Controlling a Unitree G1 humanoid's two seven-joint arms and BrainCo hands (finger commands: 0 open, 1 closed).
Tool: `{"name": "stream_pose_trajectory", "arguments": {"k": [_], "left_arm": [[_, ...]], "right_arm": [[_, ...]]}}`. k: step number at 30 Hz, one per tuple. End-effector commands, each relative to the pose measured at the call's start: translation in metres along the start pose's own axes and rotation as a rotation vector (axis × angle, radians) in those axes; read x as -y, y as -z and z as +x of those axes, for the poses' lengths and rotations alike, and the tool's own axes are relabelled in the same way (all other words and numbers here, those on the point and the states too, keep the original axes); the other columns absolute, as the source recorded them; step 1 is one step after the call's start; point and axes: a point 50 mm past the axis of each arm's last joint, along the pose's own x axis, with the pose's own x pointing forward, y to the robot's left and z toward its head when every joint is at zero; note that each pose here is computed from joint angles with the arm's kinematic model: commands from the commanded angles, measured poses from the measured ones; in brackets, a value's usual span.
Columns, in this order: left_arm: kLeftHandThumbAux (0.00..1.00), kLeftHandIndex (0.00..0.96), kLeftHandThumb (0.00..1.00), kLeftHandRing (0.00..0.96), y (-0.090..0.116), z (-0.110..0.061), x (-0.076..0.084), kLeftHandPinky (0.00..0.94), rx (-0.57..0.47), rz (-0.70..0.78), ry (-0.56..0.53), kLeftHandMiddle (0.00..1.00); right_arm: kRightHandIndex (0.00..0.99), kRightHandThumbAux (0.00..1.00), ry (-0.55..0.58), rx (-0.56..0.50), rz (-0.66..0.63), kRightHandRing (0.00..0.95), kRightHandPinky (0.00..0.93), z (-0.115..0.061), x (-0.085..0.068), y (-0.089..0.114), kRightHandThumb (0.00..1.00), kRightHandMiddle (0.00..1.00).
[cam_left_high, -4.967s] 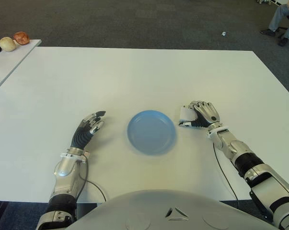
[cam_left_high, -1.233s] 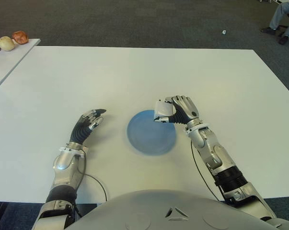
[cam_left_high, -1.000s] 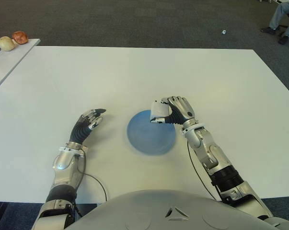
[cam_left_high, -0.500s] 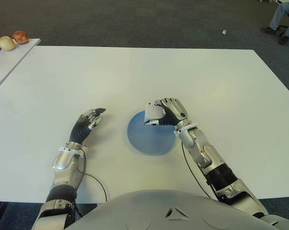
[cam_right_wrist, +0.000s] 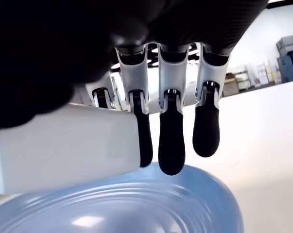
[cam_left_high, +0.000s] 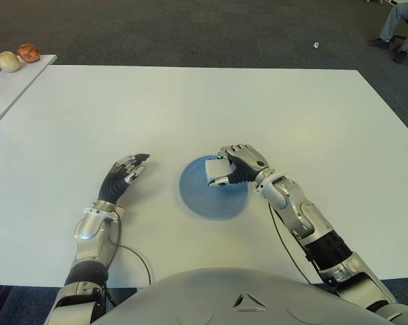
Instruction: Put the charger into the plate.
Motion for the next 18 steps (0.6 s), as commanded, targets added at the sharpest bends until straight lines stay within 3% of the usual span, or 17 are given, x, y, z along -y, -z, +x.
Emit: {"name": "stream_pose_trajectory", "arguments": {"k": [1,11,18], "left_arm": [[0.533,0.367,0.057,0.198,0.047,-0.04,0.0356,0.062,-0.223,-0.145,0.001,0.281],[0.538,0.388,0.062,0.205,0.048,-0.0402,0.0339,0.047,-0.232,-0.15,0.013,0.297],[0.546,0.368,0.059,0.22,0.0465,-0.0399,0.0337,0.093,-0.22,-0.138,0.012,0.303]], "right_arm": [[0.001,0.116,-0.002,0.026,0.041,0.001,0.001,-0.0012,0.0045,-0.0028,0.258,0.002],[0.0,0.087,0.02,0.029,0.042,0.0,0.0,-0.0034,0.0097,-0.0035,0.264,0.0],[0.0,0.104,0.041,0.034,0.071,0.0,0.0,-0.0069,0.0145,-0.0026,0.273,0.0]]}}
